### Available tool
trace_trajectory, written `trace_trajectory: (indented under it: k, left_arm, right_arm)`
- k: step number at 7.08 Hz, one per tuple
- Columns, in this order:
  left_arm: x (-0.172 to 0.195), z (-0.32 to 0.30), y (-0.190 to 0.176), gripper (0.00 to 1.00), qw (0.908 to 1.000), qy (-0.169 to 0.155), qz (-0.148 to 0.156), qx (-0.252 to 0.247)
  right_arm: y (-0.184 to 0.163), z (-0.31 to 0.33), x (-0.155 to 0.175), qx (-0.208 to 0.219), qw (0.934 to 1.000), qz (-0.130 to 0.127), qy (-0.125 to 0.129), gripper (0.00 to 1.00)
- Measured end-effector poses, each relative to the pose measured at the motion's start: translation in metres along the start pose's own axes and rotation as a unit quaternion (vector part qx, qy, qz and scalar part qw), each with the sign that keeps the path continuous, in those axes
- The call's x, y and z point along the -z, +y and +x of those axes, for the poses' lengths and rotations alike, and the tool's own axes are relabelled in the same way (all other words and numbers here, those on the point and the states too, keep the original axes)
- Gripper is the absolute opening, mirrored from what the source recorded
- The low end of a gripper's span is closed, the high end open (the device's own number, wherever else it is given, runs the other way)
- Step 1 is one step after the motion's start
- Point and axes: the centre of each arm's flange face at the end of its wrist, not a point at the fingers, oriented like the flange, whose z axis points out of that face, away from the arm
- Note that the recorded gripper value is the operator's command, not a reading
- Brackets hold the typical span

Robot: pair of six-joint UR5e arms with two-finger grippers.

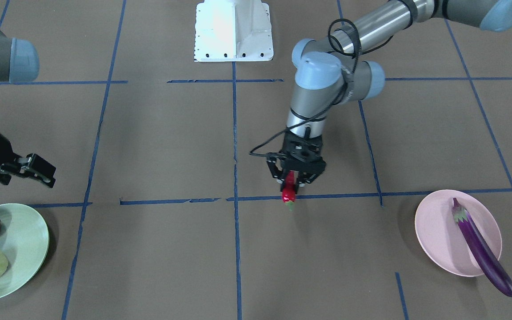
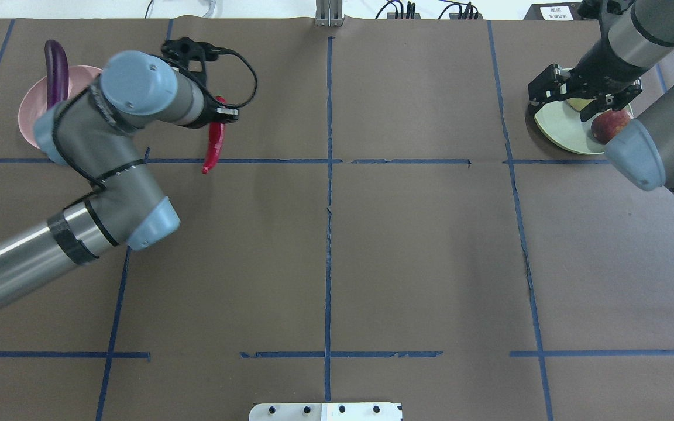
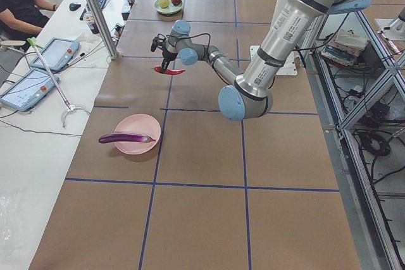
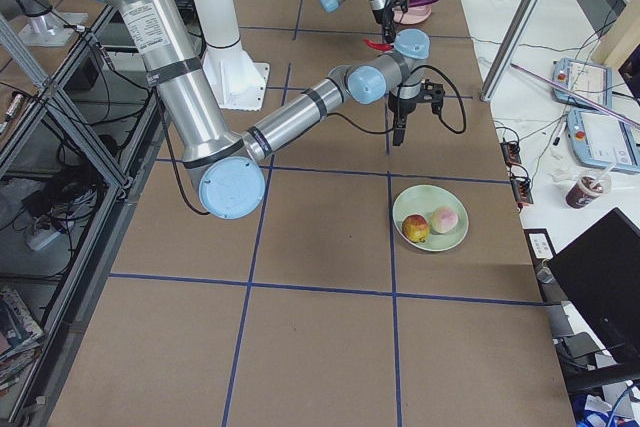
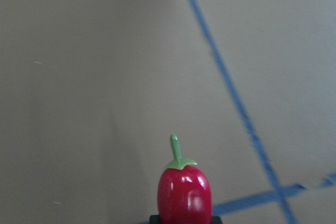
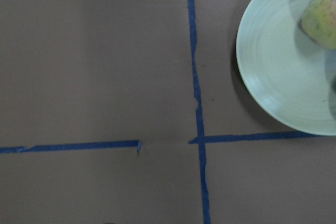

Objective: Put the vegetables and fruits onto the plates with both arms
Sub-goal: 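Lay chili on pink plate with left gripper while right releases peach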

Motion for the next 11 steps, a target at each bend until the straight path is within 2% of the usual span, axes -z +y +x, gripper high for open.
trace_trajectory:
  k: [1,2,3,4,5,8,10,11]
  left_arm:
    - [-0.012,-0.08,-0.038,0.05,0.9981,-0.039,-0.016,0.046]
    - [-0.03,-0.144,-0.06,0.07,0.9932,-0.075,-0.034,0.082]
    - [-0.043,-0.186,-0.069,0.14,0.9887,-0.101,-0.046,0.1]
    - [-0.052,-0.21,-0.074,0.95,0.9861,-0.116,-0.053,0.106]
    - [-0.058,-0.218,-0.078,1.0,0.985,-0.123,-0.056,0.107]
    - [-0.071,-0.223,-0.087,1.0,0.9881,-0.108,-0.046,0.1]
    - [-0.052,-0.226,-0.08,1.0,0.9918,-0.069,-0.059,0.09]
    - [-0.033,-0.243,-0.061,1.0,0.9946,-0.047,-0.069,0.062]
  right_arm:
    - [0.021,-0.013,-0.001,0.0,0.9999,-0.008,-0.011,1.0]
    - [0.036,-0.024,-0.003,0.003,0.9998,-0.014,-0.017,1.0]
    - [0.043,-0.03,-0.005,0.006,0.9996,-0.018,-0.019,1.0]
    - [0.047,-0.034,-0.005,0.009,0.9996,-0.019,-0.021,1.0]
    - [0.049,-0.036,-0.004,0.011,0.9995,-0.018,-0.023,1.0]
    - [0.052,-0.037,-0.004,0.014,0.9994,-0.019,-0.024,1.0]
    - [0.072,-0.007,-0.005,0.006,0.9997,-0.021,-0.012,1.0]
    - [0.093,0.022,-0.001,0.0,0.9999,-0.015,0.004,1.0]
